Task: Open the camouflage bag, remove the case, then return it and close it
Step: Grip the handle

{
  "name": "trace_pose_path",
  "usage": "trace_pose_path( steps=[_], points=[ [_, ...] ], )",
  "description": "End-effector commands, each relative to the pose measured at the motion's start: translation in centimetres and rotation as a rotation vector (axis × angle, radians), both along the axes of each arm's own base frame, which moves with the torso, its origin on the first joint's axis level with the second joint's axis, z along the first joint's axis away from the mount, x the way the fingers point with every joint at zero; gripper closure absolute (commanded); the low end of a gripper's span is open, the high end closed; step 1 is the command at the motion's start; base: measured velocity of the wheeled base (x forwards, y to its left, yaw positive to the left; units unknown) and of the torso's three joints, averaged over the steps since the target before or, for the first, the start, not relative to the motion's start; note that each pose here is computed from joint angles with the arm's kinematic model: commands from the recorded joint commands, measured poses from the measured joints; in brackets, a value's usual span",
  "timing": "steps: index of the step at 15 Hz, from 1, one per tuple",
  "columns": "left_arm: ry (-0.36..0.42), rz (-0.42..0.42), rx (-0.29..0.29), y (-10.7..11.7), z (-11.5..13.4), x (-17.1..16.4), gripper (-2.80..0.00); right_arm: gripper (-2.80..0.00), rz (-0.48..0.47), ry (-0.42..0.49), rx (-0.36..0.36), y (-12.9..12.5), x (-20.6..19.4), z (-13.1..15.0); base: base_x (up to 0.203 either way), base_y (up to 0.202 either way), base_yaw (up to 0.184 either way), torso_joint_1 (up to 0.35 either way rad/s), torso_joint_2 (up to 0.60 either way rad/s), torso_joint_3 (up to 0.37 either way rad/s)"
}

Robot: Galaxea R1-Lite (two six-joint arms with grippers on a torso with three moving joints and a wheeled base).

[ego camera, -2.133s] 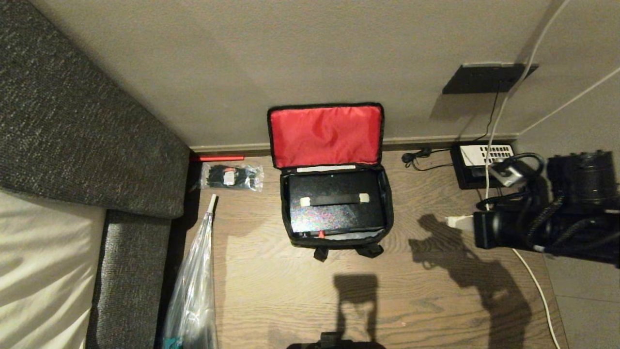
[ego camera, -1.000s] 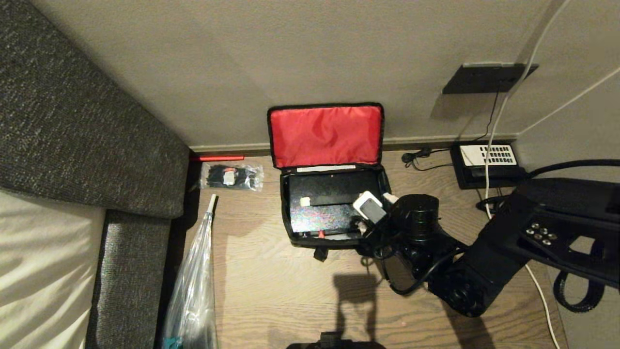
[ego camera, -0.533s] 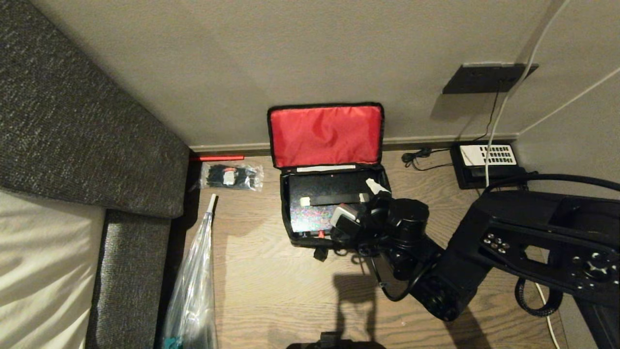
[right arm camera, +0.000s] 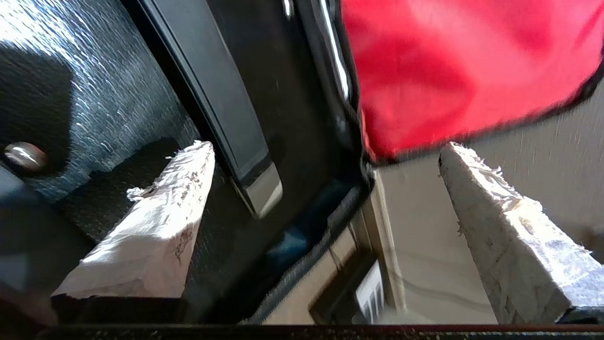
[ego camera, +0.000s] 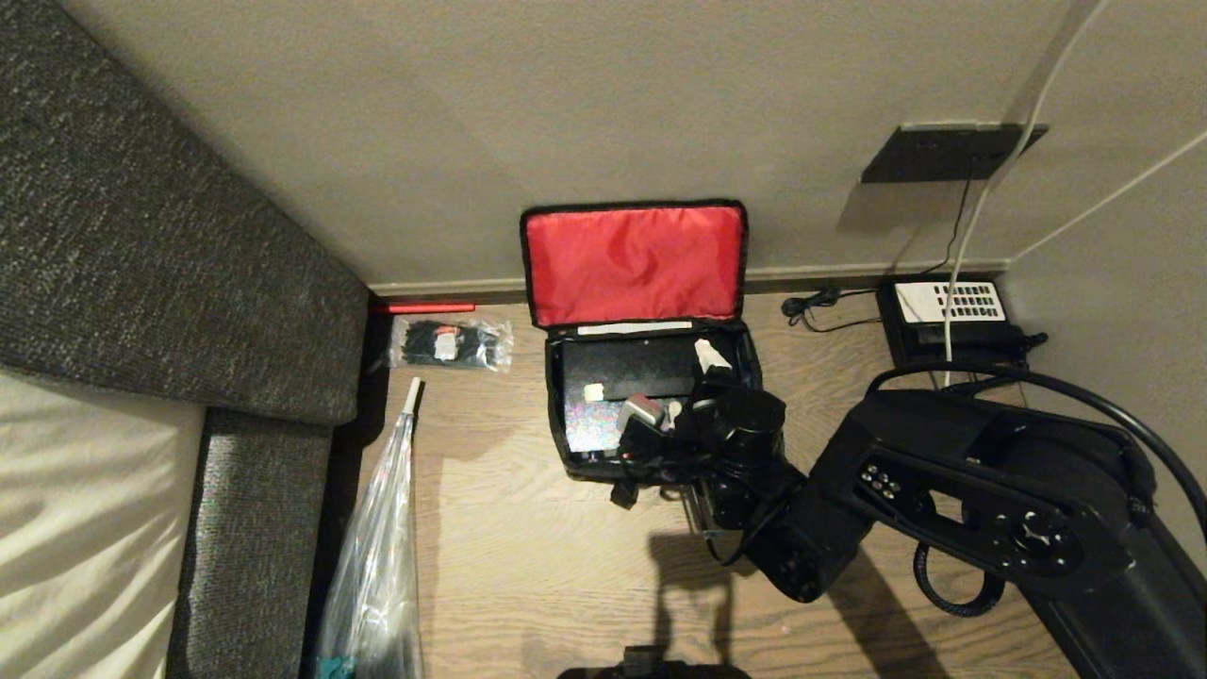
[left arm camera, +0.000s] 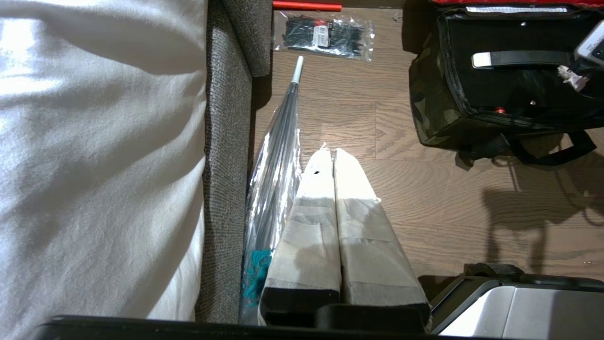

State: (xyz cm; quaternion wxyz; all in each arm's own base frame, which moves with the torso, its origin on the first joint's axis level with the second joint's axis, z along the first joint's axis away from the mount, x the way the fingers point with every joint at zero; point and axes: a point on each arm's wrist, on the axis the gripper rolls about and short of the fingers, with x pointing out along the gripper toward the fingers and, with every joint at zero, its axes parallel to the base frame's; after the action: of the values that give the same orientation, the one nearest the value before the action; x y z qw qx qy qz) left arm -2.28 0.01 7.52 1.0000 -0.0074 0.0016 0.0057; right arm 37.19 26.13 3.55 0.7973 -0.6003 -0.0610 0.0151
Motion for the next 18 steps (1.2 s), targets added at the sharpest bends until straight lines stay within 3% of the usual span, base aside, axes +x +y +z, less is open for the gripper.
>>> trace_pose_path(
  steps=[1, 9, 12, 16, 18],
  points=[
    [0.001, 0.001, -0.001, 0.0, -0.1, 0.0, 0.00, -2.80, -0.015, 0.007, -0.001, 0.2, 0.3, -0.7, 0.000, 0.000, 0.000, 0.000, 0.00, 0.000],
    [0.001, 0.001, -0.001, 0.0, -0.1, 0.0, 0.00, -2.80, -0.018, -0.028, 0.029, 1.9, 1.3, -1.0, 0.000, 0.000, 0.000, 0.000, 0.00, 0.000],
    [0.001, 0.001, -0.001, 0.0, -0.1, 0.0, 0.00, -2.80, -0.011, -0.030, 0.009, 2.2, 1.6, -2.5, 0.000, 0.000, 0.000, 0.000, 0.00, 0.000],
    [0.001, 0.001, -0.001, 0.0, -0.1, 0.0, 0.00, -2.80, -0.026, -0.079, -0.122, 2.1, 1.4, -2.6, 0.000, 0.000, 0.000, 0.000, 0.00, 0.000],
    [0.001, 0.001, -0.001, 0.0, -0.1, 0.0, 0.00, -2.80, -0.033, -0.095, -0.154, 2.1, 1.5, -2.7, 0.000, 0.000, 0.000, 0.000, 0.00, 0.000]
  ],
)
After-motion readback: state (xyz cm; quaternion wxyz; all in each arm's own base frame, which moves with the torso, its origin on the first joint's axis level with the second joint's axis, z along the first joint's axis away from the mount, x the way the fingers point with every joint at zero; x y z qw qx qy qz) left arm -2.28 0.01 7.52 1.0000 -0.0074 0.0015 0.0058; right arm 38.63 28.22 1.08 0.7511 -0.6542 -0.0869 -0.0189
